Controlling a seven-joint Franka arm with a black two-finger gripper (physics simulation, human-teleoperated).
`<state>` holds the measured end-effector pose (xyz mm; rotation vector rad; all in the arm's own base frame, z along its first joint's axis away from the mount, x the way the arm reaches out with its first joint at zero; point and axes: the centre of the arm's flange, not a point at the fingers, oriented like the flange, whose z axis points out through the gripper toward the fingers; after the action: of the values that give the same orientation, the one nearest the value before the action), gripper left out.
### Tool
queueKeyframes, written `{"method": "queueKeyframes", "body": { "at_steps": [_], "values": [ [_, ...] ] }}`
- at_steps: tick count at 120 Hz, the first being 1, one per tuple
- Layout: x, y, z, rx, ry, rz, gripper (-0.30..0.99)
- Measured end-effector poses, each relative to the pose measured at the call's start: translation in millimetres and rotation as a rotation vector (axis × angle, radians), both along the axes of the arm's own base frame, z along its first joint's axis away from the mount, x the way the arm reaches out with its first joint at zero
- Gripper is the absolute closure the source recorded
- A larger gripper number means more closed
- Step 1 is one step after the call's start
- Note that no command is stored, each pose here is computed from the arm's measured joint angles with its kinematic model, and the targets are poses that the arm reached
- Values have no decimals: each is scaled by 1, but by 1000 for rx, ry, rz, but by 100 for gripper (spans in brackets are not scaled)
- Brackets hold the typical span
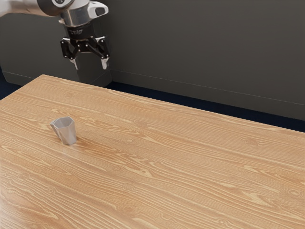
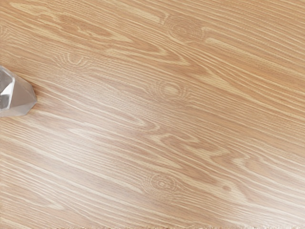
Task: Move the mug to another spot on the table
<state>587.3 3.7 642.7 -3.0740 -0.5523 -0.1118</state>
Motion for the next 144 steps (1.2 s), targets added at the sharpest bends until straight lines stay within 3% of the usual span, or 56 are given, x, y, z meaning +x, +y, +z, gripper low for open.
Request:
{"method": "queueKeyframes", "body": {
  "at_steps": [48, 69, 86, 101, 123, 144],
  "values": [
    [-16, -3, 4, -2, 3, -79, 0],
    [-56, 10, -22, -38, 22, 163, 0],
    [-78, 67, -66, -76, 63, 441, 0],
    [-80, 102, -108, -96, 64, 628, 0],
    [-80, 165, -131, -119, 8, 883, 0],
    [-78, 227, -167, -128, -3, 1108, 0]
  ]
}}
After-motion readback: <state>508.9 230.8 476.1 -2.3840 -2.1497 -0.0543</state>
